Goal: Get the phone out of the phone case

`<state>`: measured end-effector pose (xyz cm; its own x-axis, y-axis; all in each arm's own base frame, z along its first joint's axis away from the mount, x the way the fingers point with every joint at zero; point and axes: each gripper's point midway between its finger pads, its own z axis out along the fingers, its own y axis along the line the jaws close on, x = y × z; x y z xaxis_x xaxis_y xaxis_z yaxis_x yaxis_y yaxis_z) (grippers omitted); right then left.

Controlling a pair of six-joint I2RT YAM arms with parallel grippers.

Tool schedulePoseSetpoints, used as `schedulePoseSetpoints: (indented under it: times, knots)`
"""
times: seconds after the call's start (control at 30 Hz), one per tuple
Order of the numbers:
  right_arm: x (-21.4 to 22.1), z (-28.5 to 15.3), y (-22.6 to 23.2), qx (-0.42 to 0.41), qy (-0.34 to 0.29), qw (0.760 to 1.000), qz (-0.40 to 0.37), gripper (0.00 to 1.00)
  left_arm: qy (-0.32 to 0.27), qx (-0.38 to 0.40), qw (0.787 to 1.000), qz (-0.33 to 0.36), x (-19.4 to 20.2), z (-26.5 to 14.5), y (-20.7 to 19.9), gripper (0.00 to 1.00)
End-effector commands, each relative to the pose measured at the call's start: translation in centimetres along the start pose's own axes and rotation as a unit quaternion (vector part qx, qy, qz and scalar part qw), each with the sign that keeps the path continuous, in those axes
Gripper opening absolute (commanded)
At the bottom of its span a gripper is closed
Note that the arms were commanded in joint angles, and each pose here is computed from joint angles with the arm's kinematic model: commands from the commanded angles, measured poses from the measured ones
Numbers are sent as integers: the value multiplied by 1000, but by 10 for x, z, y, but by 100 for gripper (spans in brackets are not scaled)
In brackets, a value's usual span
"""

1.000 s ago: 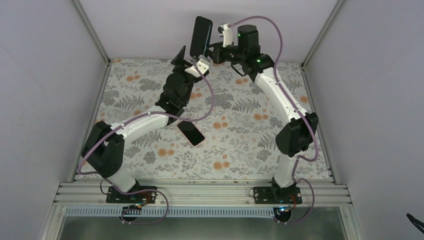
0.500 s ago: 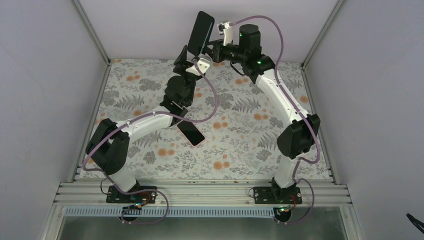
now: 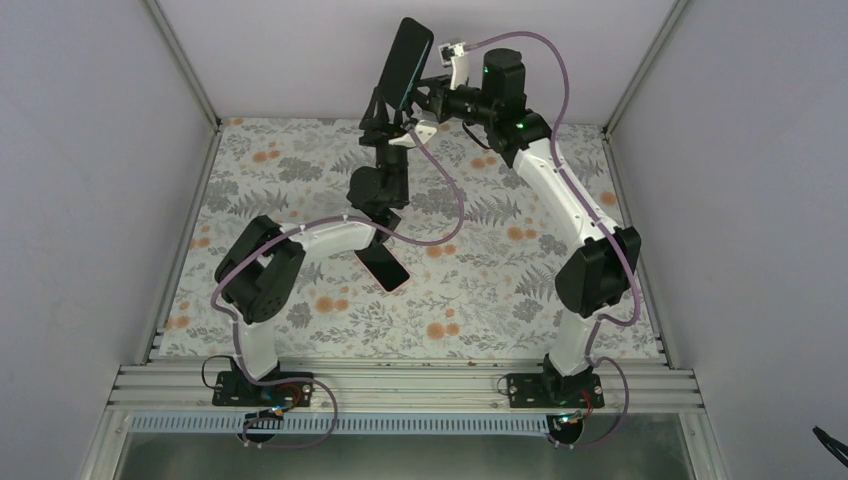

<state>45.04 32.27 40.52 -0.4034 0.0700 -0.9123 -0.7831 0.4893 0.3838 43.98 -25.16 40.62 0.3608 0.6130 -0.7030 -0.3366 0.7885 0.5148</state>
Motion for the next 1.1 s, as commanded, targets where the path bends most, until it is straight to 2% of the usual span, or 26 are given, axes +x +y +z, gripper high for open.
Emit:
schedulePoseSetpoints:
  times: [0.0,0.3,0.63,0.8,0.9,1.07]
  knots:
    - [22,-17,80,-140,57,988,10,3,12,-99,995,12,4,15,45,53]
    - [18,-23,92,-154,55,987,-3,3,21,-23,999,-26,7,17,21,35]
    - [19,-23,92,-154,55,987,-3,3,37,17,999,-36,17,16,2,11]
    - [18,-24,86,-134,52,990,-10,3,39,31,998,-39,17,15,-3,2]
    - [18,-22,69,-85,49,994,-38,3,40,45,997,-46,14,14,-2,2]
    - [15,-20,-3,90,54,992,-74,3,32,105,991,-71,-1,2,2,2]
